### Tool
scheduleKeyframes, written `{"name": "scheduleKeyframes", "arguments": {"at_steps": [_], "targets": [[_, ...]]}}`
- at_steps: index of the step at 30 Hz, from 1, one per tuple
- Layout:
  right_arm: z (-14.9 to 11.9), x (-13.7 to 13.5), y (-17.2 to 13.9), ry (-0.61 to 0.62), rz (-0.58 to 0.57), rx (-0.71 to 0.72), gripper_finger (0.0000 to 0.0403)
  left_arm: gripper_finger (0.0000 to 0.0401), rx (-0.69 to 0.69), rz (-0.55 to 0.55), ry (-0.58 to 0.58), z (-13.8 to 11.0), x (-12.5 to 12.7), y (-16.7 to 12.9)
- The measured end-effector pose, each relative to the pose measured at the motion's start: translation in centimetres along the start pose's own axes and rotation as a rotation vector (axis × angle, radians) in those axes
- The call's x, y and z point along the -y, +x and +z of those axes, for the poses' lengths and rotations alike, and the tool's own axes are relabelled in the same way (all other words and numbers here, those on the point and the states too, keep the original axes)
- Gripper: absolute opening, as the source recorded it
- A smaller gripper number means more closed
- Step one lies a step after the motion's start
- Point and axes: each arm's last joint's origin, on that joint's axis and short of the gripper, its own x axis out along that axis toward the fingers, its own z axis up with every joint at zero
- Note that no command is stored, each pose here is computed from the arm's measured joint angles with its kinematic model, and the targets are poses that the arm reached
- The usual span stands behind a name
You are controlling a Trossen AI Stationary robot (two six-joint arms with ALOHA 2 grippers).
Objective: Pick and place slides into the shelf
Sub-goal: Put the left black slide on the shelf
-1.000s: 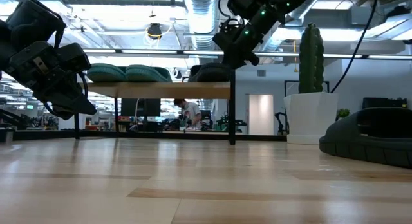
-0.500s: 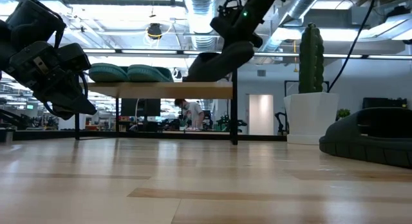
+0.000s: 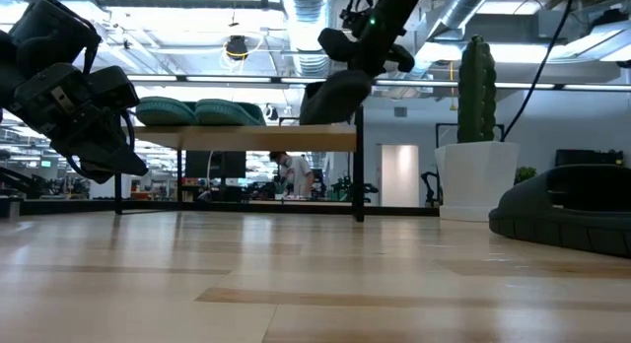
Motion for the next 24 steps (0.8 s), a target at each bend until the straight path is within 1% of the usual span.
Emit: {"name": "scheduleKeyframes", "arguments": {"at_steps": [4, 10, 12, 16, 22, 24], "targets": [[-0.3, -0.9, -0.5, 0.079, -0.034, 0.031, 0.0, 0.0, 0.0, 0.0, 0.0, 0.0, 0.0, 0.0], [-1.5, -2.9, 1.2, 0.15, -0.065, 0.038, 0.0, 0.0, -0.001, 0.0, 0.0, 0.0, 0.0, 0.0], [-2.1, -3.1, 2.0, 0.165, -0.091, 0.016, 0.0, 0.0, -0.001, 0.0, 0.0, 0.0, 0.0, 0.0], [-3.1, -3.8, 3.2, 0.204, -0.15, 0.018, 0.0, 0.0, -0.001, -0.001, 0.0, 0.0, 0.0, 0.0], [-3.2, -4.1, 3.0, 0.29, -0.188, 0.056, 0.0, 0.0, -0.001, -0.001, 0.0, 0.0, 0.0, 0.0], [-3.2, -4.1, 2.9, 0.298, -0.199, 0.069, 0.0, 0.0, -0.001, -0.001, 0.0, 0.0, 0.0, 0.0]]}}
